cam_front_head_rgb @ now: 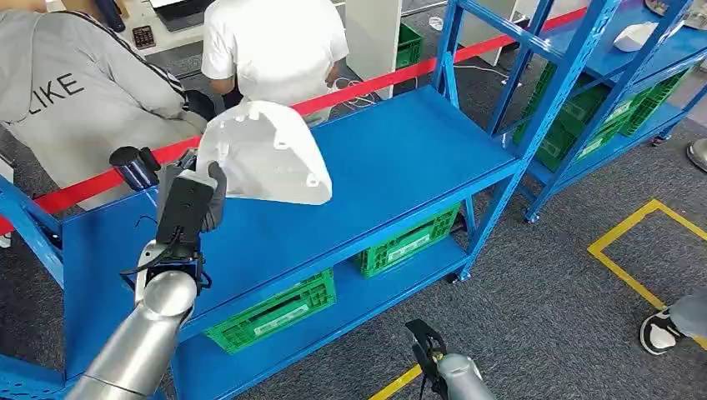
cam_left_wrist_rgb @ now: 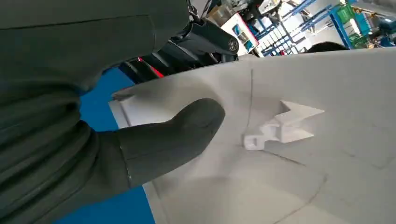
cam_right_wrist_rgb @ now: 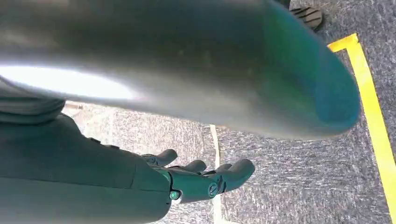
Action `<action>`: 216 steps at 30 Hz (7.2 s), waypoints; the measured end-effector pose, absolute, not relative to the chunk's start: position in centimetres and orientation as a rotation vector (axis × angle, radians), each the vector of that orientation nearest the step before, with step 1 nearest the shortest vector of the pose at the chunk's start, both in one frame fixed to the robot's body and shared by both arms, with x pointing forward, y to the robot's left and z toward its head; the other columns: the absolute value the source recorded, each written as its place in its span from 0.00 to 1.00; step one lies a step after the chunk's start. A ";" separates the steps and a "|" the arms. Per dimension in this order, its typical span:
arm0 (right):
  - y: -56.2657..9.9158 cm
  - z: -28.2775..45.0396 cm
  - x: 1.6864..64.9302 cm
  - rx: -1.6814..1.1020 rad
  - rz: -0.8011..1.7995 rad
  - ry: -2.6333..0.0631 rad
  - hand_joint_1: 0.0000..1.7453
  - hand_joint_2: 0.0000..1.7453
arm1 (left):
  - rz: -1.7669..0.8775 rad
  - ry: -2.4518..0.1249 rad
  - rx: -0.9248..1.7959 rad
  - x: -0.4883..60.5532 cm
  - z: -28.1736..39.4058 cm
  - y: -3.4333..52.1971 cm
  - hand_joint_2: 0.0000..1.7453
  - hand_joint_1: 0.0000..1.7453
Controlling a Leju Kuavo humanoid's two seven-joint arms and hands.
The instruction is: Take the parts from the cabinet and place them on the table.
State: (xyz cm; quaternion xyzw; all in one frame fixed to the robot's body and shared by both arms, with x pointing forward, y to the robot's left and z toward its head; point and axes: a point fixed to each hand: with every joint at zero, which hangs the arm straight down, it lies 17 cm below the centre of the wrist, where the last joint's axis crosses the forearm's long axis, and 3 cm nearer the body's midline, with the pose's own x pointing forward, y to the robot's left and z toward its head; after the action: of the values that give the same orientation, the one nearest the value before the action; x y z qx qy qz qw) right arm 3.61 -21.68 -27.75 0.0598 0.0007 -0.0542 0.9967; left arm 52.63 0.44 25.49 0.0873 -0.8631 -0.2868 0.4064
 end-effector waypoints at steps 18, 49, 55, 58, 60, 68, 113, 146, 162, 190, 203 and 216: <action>-21.8 -27.9 2.8 0.097 -0.153 0.017 0.00 0.00 | -0.400 -2.401 0.016 43.1 32.0 6.6 1.00 1.00; -20.9 -27.8 3.2 0.102 -0.178 0.014 0.00 0.00 | -0.391 -2.467 0.021 40.6 34.0 7.1 1.00 1.00; -21.1 -27.8 3.3 0.100 -0.198 0.014 0.00 0.00 | -0.406 -2.451 0.049 39.9 32.8 7.0 1.00 1.00; -20.9 -27.8 3.6 0.105 -0.198 0.009 0.00 0.00 | -0.410 -2.449 0.068 39.5 32.5 7.1 1.00 1.00; -20.8 -27.8 3.4 0.105 -0.199 0.013 0.00 0.00 | -0.418 -2.449 0.070 39.3 32.4 6.9 1.00 1.00; -20.7 -27.8 3.2 0.100 -0.240 0.019 0.00 0.00 | -0.538 -2.386 0.038 38.3 30.4 4.4 1.00 1.00; -18.4 -27.6 3.3 0.088 -0.287 0.032 0.00 0.00 | -0.578 -2.441 -0.291 35.8 36.1 -4.5 1.00 1.00; -21.3 -27.9 3.6 0.085 -0.284 0.016 0.00 0.00 | -0.644 -2.324 -0.141 36.8 29.4 -1.3 1.00 1.00; -21.4 -27.9 3.5 0.087 -0.297 0.017 0.00 0.00 | -0.648 -2.311 -0.131 36.9 28.8 -0.9 1.00 1.00; -20.7 -27.8 3.2 0.099 -0.279 0.020 0.00 0.00 | -0.670 -2.383 -0.146 35.8 30.3 -2.0 1.00 1.00; -20.1 -27.7 3.5 0.106 -0.275 0.018 0.00 0.00 | -0.664 -2.396 -0.155 35.9 31.0 -2.3 1.00 1.00; -20.1 -27.7 4.2 0.108 -0.276 0.007 0.00 0.00 | -0.657 -2.383 -0.169 35.8 30.7 -2.3 1.00 1.00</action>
State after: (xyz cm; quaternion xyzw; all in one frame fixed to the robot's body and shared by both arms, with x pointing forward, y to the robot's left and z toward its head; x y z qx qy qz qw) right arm 4.25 -20.06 -27.68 0.0539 0.0036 -0.1373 0.9891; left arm 35.84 -2.32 30.69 -0.0643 -0.9094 -0.2505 0.3259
